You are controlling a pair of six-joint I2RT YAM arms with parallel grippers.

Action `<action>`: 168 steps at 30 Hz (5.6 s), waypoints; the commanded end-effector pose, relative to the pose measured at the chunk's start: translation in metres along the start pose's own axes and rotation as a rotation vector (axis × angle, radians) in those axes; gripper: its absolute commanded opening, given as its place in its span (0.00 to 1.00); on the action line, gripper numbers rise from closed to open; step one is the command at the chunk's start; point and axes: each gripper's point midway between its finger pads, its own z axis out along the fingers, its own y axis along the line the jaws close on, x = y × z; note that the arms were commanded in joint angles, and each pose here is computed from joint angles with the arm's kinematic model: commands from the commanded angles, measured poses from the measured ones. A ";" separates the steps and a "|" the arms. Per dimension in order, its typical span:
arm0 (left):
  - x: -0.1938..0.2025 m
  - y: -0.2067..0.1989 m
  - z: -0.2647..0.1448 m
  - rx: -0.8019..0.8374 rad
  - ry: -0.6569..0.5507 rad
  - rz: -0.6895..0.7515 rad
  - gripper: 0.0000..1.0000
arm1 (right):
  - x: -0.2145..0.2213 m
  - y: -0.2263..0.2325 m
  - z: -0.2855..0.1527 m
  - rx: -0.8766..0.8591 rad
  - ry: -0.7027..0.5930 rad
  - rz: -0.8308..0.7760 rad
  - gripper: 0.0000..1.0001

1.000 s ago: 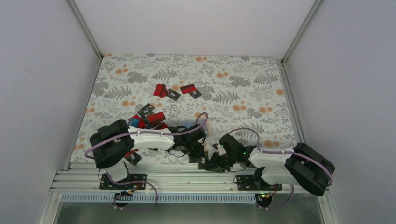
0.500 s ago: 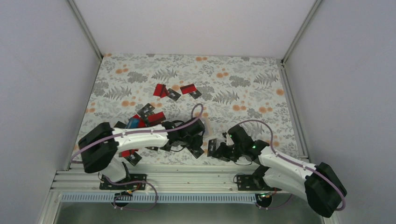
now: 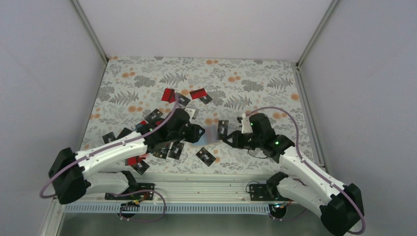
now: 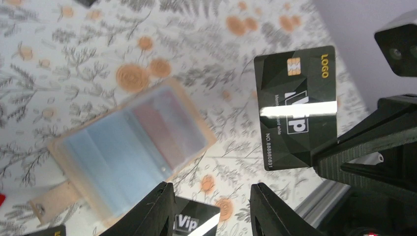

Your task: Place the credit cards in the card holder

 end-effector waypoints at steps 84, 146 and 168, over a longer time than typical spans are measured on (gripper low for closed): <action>-0.058 -0.046 -0.065 0.348 -0.215 0.011 0.02 | -0.030 0.120 -0.029 -0.466 0.062 -0.442 0.56; 0.053 0.080 0.085 0.135 0.299 -0.438 0.02 | -0.011 -0.138 0.112 0.304 0.257 0.075 0.19; 0.063 0.094 0.082 0.059 0.310 -0.473 0.02 | -0.007 -0.139 0.114 0.297 0.268 0.084 0.16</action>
